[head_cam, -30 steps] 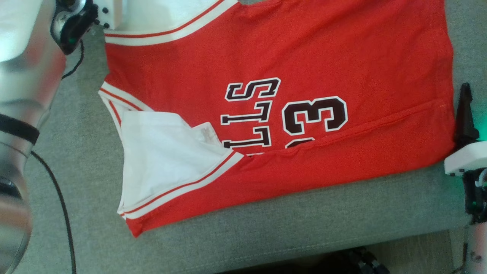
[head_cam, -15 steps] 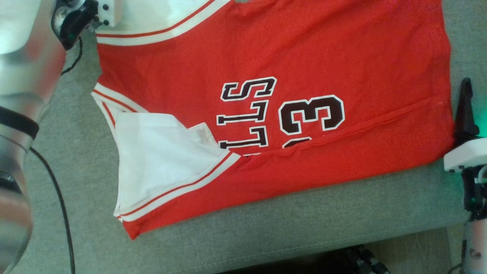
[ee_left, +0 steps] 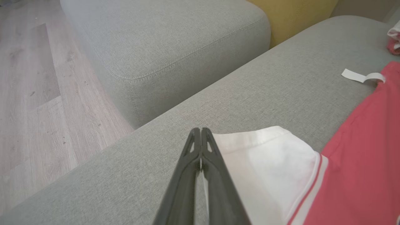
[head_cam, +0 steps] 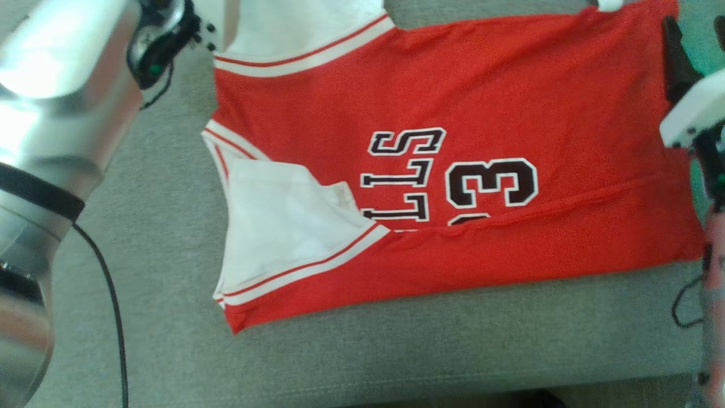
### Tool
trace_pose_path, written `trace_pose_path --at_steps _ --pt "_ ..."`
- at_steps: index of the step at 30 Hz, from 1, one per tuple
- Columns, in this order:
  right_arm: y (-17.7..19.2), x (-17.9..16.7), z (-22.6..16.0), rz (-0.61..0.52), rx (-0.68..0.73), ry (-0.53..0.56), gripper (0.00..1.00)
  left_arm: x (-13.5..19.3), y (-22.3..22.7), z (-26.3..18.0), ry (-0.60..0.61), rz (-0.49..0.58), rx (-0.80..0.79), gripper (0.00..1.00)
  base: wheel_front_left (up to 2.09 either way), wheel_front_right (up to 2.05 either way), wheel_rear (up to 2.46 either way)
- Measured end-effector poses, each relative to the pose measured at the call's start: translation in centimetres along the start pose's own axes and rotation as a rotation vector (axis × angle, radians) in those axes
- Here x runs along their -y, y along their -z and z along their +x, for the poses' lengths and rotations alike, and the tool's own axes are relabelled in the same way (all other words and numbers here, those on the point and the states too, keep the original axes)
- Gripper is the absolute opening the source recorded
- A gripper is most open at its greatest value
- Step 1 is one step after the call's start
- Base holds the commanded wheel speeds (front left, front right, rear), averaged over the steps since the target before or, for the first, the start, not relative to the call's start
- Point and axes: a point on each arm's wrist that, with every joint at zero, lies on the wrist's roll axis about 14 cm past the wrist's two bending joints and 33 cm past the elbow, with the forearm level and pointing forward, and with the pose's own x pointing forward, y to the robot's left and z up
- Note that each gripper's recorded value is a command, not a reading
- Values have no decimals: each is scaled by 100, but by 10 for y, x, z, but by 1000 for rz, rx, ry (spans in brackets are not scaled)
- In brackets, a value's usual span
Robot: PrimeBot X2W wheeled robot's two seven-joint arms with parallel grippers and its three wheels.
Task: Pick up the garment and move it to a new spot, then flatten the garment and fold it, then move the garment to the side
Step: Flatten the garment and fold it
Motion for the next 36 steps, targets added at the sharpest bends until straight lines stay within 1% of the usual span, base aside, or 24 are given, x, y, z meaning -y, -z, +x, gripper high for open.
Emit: trace_pose_path --at_steps 5,6,10,16,21,23,24,27,28,29,30,31,32,36 --pt "4 -13 15 13 -101 -30 100 -2 -9 -17 -2 18 23 0 0 0 0" --pt "7 -15 18 31 -117 -40 100 -1 -12 -20 0 24 32 0 0 0 0" --pt "13 -13 26 27 -155 -32 100 2 -12 -21 15 34 38 0 0 0 0" --pt "17 -11 34 18 -186 -22 100 1 -8 -22 16 38 33 0 0 0 0" --pt "11 -10 39 5 -178 -18 100 4 -2 -23 23 33 19 0 0 0 0" --pt "10 -12 40 -2 -173 -22 92 4 -1 -23 24 32 17 0 0 0 0" --pt "10 -12 40 -4 -173 -23 82 4 -1 -24 24 28 18 0 0 0 0" --pt "13 -12 39 -6 -183 -23 65 3 -1 -24 22 26 16 0 0 0 0" --pt "13 -12 39 -6 -183 -23 58 3 -1 -24 22 26 16 0 0 0 0" --pt "13 -12 39 -7 -182 -22 48 3 -1 -25 22 27 16 0 0 0 0" --pt "14 -12 39 -9 -183 -21 42 3 -1 -25 22 27 16 0 0 0 0" --pt "14 -12 39 -8 -185 -21 33 3 -2 -25 21 28 16 0 0 0 0" --pt "13 -12 40 -8 -181 -22 31 3 -2 -25 21 28 15 0 0 0 0" --pt "6 -12 41 -8 -159 -19 33 2 1 -26 19 32 8 0 0 0 0"
